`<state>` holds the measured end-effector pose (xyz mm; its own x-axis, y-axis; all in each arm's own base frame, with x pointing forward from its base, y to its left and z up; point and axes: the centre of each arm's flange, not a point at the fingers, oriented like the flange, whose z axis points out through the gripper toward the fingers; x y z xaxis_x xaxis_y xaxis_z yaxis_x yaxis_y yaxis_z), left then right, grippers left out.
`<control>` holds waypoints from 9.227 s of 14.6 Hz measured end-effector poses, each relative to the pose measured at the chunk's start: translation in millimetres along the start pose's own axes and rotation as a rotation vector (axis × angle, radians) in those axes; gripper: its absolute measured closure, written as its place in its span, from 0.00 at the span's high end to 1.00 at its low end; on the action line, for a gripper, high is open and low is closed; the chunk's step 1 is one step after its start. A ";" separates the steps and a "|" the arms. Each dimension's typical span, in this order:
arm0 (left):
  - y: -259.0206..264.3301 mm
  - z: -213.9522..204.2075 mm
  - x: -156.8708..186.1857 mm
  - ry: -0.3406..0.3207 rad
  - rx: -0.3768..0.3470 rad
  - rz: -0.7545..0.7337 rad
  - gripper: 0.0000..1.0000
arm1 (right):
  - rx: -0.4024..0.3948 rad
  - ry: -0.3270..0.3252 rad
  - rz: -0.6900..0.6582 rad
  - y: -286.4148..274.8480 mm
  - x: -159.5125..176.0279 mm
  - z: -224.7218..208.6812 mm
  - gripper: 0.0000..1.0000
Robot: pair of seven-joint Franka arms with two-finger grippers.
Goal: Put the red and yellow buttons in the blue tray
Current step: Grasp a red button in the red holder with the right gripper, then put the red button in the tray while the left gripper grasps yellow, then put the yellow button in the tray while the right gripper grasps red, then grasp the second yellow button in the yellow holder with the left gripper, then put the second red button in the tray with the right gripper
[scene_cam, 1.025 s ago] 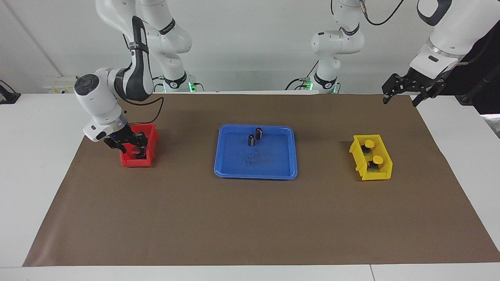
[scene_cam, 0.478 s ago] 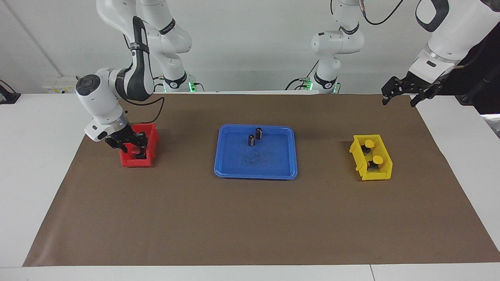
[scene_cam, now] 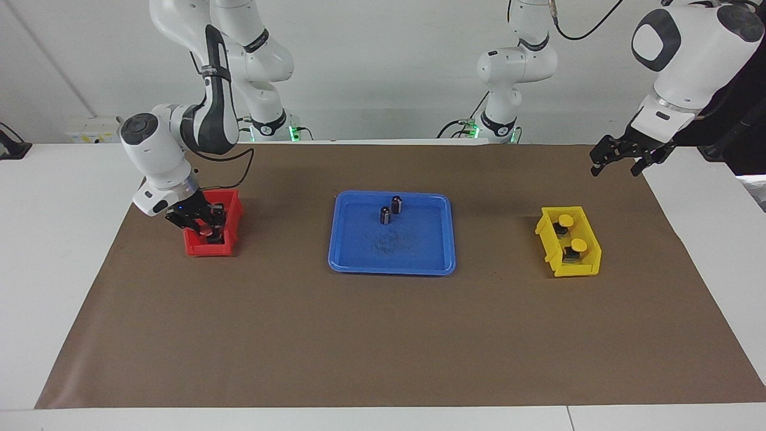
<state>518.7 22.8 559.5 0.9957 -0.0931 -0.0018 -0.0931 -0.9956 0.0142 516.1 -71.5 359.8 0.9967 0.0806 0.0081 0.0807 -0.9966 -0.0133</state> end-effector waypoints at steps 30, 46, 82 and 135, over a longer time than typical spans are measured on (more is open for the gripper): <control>7.0 186.8 53.2 0.074 0.007 -0.061 0.76 | -0.025 0.026 0.174 -457.0 47.9 20.5 0.41; 91.5 63.5 78.2 -0.025 -0.006 -0.075 0.41 | -0.036 0.032 0.072 -173.4 12.8 -113.6 0.64; 321.3 114.7 18.9 -0.079 -0.018 -0.082 1.00 | 0.008 -0.002 -0.057 -6.2 -54.2 2.2 0.62; 18.1 146.0 18.4 -0.089 -0.003 0.037 0.41 | 0.015 0.031 0.170 -368.2 58.7 -1.4 0.42</control>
<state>534.8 1.0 413.7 0.9873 -0.1313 -0.0898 -0.1301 -0.9913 0.0189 544.9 300.1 366.6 0.9953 -0.0901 0.0348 -0.0890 -0.9955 -0.0322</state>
